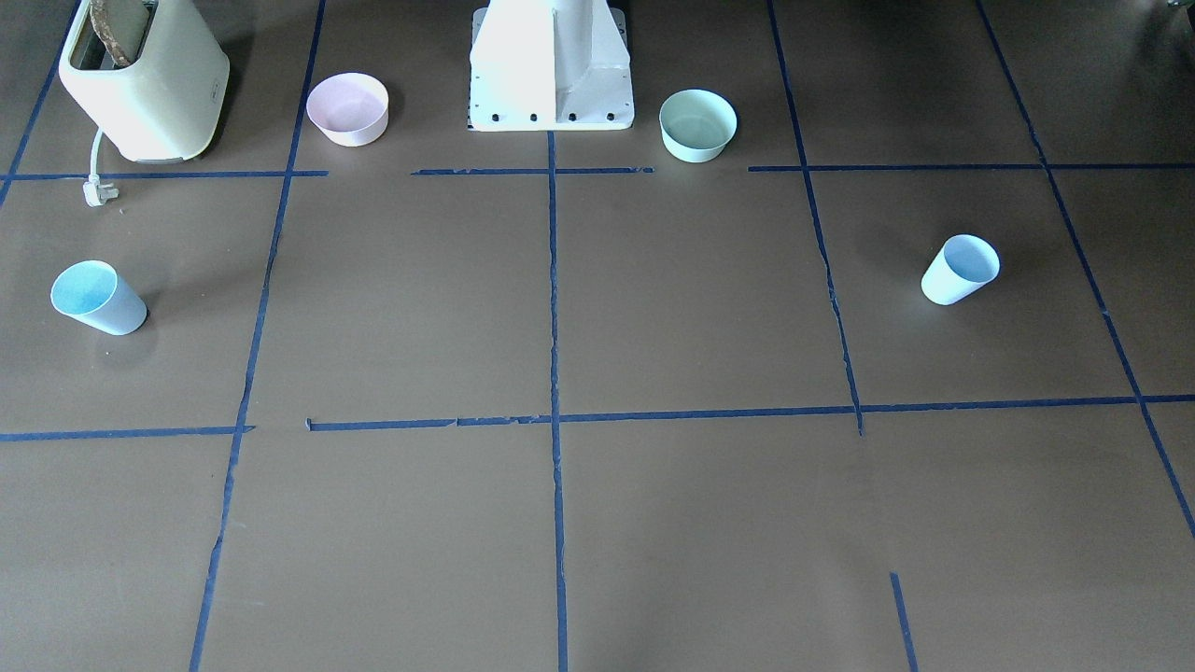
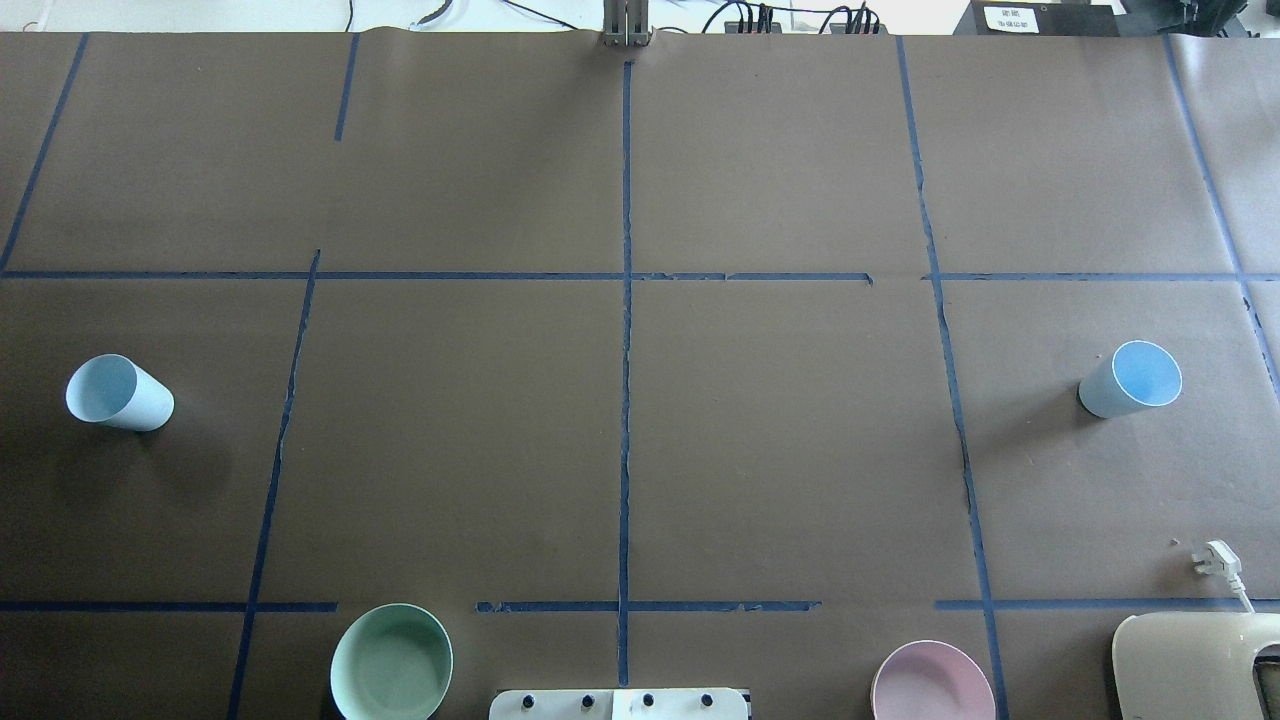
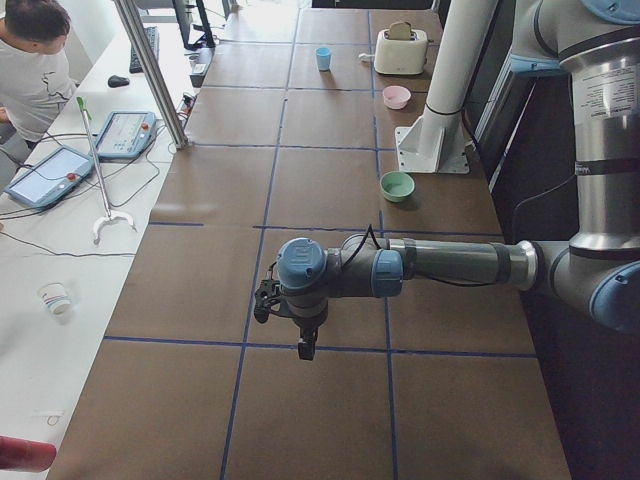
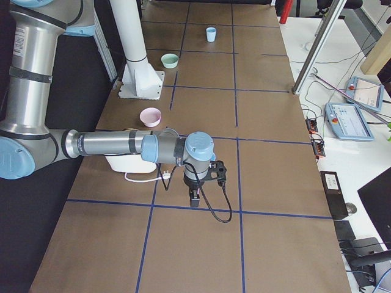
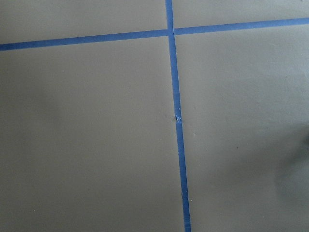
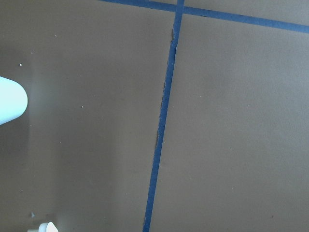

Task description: Stack blue cups with both arms

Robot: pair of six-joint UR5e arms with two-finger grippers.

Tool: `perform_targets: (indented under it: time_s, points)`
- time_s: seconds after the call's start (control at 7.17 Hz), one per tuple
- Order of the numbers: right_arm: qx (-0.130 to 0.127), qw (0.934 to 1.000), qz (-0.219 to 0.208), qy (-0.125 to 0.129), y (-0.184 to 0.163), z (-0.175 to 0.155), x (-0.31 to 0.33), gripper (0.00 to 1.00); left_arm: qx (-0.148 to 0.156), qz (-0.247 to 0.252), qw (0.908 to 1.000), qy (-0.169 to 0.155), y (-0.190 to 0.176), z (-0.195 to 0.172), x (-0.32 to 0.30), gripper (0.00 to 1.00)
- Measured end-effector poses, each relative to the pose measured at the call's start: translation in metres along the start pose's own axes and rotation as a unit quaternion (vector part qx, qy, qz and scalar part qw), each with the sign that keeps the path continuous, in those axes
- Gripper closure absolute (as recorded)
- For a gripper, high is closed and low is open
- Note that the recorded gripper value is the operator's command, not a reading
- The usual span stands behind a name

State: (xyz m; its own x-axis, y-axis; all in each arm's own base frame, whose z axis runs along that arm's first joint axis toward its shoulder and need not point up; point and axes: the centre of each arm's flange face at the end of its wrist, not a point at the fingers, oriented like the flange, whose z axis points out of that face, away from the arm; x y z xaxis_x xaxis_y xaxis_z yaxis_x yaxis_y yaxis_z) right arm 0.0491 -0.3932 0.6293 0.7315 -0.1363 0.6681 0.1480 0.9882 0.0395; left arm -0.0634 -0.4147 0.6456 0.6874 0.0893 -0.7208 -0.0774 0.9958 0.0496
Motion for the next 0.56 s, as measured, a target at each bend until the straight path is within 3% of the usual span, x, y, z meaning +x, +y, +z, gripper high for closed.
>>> perform_targets:
  time_s: [0.56]
  points:
    - [0.002, 1.0000, -0.001, 0.000, -0.0025, -0.0019, -0.0019, 0.00, 0.003, 0.004, 1.0000, 0.000, -0.0005, -0.0022, 0.0034, 0.00]
